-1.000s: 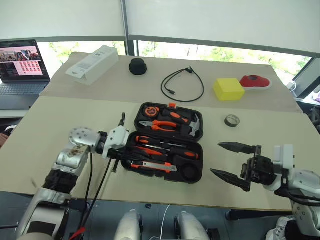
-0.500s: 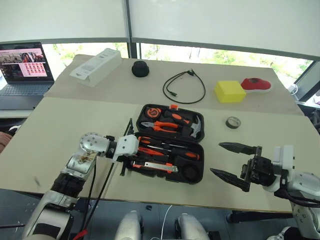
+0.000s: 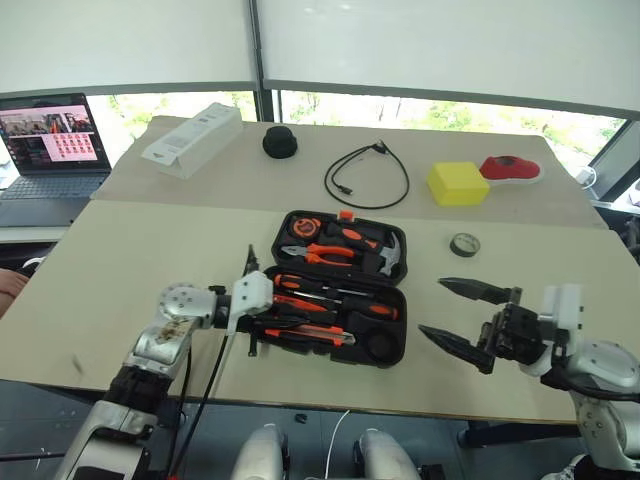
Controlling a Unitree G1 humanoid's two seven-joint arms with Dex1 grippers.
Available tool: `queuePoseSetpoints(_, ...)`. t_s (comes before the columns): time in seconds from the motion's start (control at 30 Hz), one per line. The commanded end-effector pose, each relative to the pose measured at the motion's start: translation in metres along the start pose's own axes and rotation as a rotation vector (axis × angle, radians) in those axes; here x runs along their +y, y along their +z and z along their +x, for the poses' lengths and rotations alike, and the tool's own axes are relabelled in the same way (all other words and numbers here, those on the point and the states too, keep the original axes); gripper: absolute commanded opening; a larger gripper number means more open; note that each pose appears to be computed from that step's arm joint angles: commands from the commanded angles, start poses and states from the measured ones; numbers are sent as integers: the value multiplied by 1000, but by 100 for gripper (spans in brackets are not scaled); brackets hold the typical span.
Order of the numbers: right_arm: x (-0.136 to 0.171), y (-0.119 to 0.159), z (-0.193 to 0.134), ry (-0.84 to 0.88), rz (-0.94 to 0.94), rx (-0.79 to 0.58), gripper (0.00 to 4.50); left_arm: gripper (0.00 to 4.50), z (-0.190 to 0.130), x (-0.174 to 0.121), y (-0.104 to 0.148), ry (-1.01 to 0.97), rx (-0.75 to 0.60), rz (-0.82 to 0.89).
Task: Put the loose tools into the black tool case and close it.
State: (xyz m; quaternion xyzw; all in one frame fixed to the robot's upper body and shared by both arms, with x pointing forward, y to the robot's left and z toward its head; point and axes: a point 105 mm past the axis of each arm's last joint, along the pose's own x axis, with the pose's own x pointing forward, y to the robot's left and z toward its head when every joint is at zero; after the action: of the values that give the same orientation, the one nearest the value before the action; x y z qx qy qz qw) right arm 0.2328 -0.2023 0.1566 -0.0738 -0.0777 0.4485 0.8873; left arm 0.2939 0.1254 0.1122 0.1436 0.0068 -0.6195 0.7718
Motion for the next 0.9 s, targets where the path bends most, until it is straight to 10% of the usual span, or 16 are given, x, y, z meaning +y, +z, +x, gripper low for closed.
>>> queuePoseSetpoints(0.03, -19, 2, -30, -156, -49, -7, 450, 228, -34, 12, 35, 110, -147, -15)
queuePoseSetpoints(0.23, -45, -29, -96, -482, -122, 125, 450, 441, -102, 22, 49, 381, -303, -141)
queuePoseSetpoints(0.43, -50, -49, -117, -595, -125, 214, 450, 446, -116, 9, 37, 361, -241, -165)
queuePoseSetpoints(0.9, -170, -34, -15, -375, -79, 636, 450, 446, -62, 9, 64, 162, -299, -84)
